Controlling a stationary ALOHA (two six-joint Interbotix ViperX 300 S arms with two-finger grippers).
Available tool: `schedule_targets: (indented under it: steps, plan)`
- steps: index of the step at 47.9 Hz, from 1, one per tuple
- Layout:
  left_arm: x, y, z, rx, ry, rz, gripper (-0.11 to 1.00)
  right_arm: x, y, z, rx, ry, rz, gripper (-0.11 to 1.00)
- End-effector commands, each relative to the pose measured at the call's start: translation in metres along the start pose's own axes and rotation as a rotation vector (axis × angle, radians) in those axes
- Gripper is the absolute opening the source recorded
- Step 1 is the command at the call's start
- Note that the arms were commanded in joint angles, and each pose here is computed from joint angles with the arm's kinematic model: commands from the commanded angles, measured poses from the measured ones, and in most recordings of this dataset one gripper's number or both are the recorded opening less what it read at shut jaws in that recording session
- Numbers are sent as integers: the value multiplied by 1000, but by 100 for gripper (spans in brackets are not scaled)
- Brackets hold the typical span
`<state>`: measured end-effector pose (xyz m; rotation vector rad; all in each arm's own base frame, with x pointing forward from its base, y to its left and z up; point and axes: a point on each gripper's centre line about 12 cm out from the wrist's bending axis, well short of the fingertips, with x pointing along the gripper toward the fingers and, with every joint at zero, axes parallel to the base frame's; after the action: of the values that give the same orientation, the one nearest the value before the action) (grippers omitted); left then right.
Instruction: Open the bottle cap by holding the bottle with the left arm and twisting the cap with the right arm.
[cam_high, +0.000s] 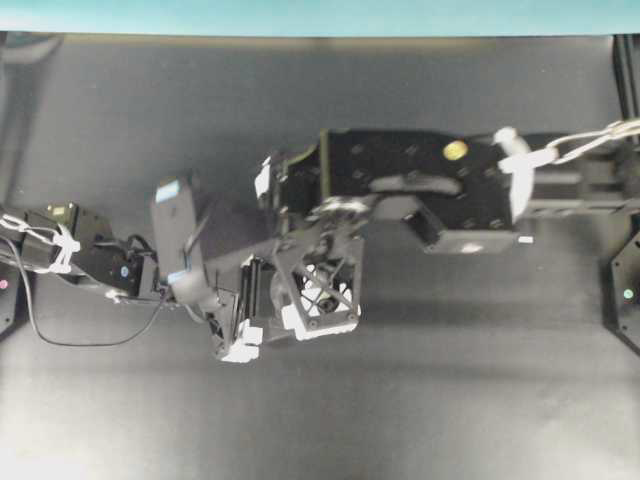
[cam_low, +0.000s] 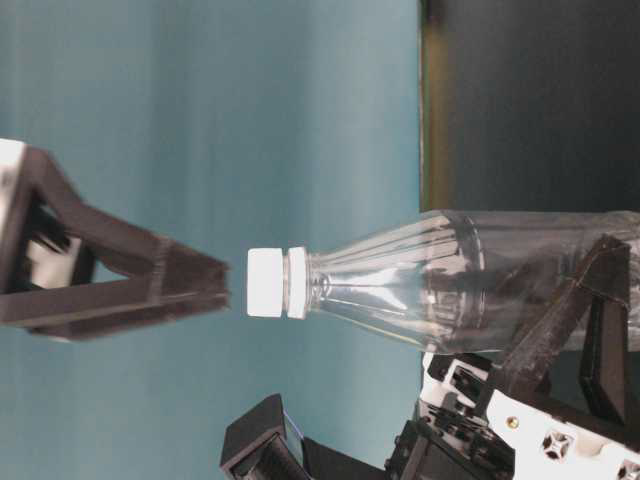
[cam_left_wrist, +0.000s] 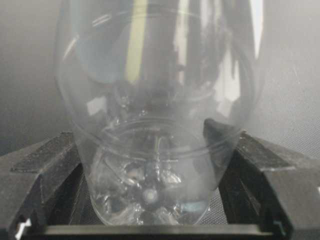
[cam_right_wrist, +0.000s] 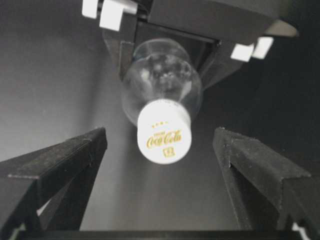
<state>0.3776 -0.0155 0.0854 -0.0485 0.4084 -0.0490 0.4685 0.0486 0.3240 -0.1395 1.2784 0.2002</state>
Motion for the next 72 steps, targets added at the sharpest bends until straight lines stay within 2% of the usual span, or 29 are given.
schedule_targets:
  steps: [1, 4, 7, 8, 15, 19, 22, 30, 37, 50, 60, 65, 68, 72]
  plan:
    - [1, -1, -1, 2, 5, -4, 81, -36, 14, 0, 58, -78, 3, 83]
    - [1, -2, -1, 3, 3, -6, 81, -45, 16, -2, 150, -79, 8, 83]
    - [2, -3, 0, 3, 2, -7, 81, -49, 15, -3, 277, -63, 12, 83]
    - [2, -3, 0, 2, 1, -8, 81, -50, 16, -3, 349, -56, 14, 83]
    - [2, -4, 0, 3, 1, -10, 81, -45, 12, -2, 704, -18, 13, 82]
    - [2, -4, 0, 3, 2, -10, 81, -36, 9, -2, 870, 6, 5, 81]
    - [2, -4, 0, 3, 1, -10, 81, -30, 9, 0, 935, 10, 3, 81]
    - [2, -4, 0, 3, 1, -10, 81, -9, 11, 11, 956, -25, 20, 80]
    - [2, -4, 1, 3, -1, -10, 81, 8, 8, 12, 975, 12, 3, 80]
    - [2, -4, 1, 4, -1, -12, 81, 21, 2, 6, 989, 52, -17, 77]
    - [2, -4, 1, 4, -1, -12, 81, 27, -1, 2, 986, 60, -36, 58]
    - [2, -4, 1, 4, -1, -12, 81, 28, -1, 0, 976, 65, -37, 38]
    - [2, -4, 1, 3, -1, -10, 81, 28, 0, 0, 963, 67, -37, 37]
    - [2, -4, 0, 4, 1, -12, 81, 27, 0, -2, 907, 73, -37, 37]
